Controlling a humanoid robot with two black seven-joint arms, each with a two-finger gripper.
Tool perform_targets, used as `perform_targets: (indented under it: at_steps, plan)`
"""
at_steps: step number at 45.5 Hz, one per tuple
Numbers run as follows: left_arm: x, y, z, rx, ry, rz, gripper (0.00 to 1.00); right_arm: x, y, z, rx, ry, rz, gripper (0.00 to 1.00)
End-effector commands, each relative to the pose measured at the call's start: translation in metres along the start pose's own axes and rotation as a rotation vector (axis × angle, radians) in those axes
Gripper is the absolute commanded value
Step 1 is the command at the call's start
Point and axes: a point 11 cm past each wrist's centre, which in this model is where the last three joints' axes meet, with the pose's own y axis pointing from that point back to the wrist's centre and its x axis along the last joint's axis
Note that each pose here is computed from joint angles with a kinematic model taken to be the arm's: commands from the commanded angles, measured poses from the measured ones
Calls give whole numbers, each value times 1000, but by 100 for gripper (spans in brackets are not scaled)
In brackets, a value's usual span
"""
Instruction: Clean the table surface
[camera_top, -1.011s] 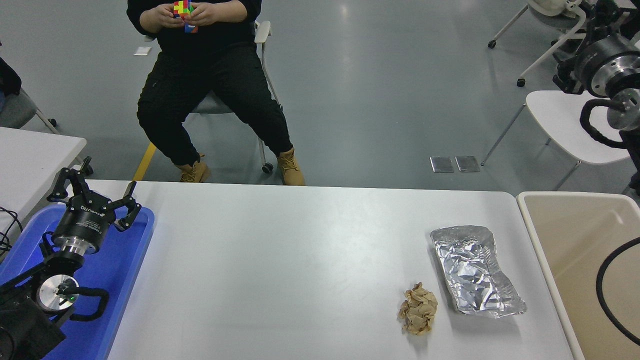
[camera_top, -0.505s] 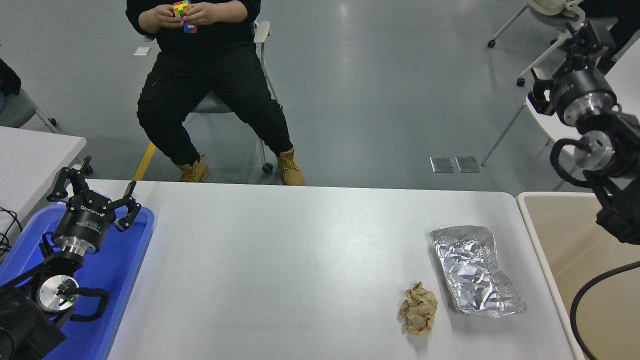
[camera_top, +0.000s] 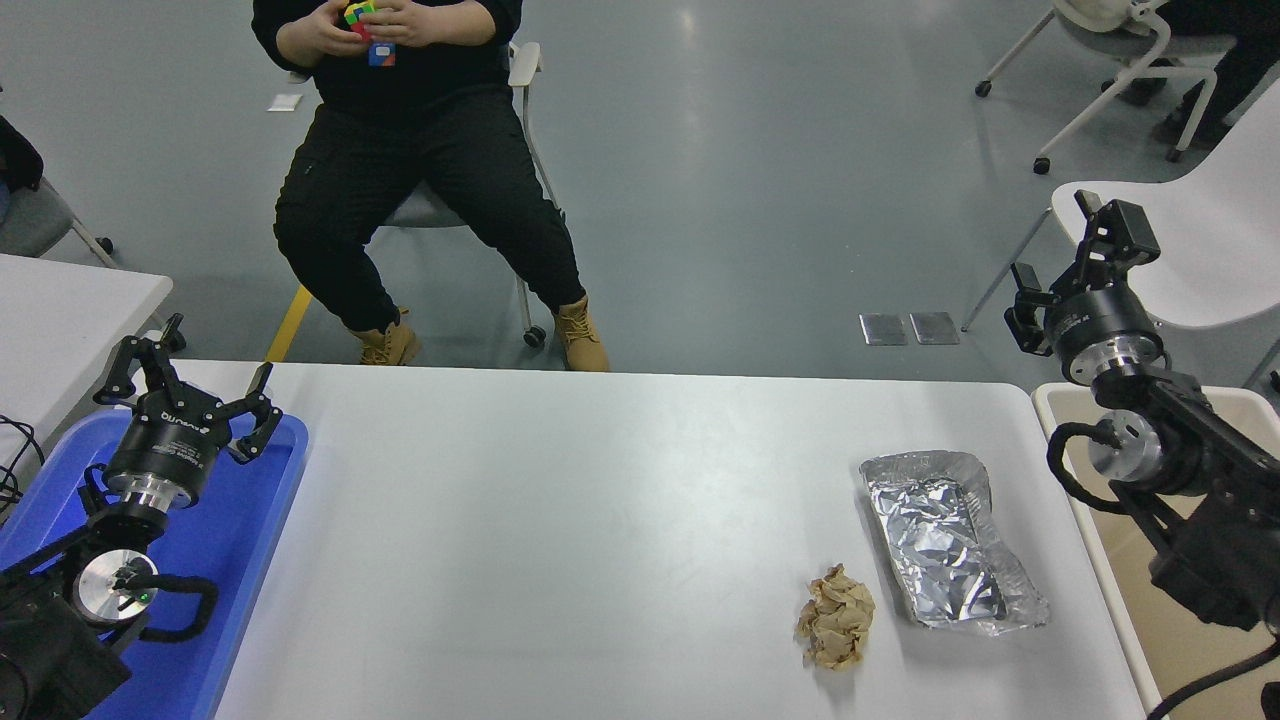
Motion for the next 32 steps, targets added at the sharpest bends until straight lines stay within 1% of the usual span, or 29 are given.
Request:
perform_targets:
  at_steps: [1, 20, 28, 32]
  plan:
    - [0, 0, 0, 1, 0, 1, 100, 3, 15, 24, -35, -6, 5, 99]
    - [0, 0, 0, 1, 0, 1, 100, 4, 20, 33, -52, 1, 4, 99]
    - [0, 0, 0, 0, 0, 0, 100, 10, 15, 22, -32, 23, 10, 99]
    - [0, 0, 0, 0, 0, 0, 100, 21, 9, 4, -7, 59, 17, 99]
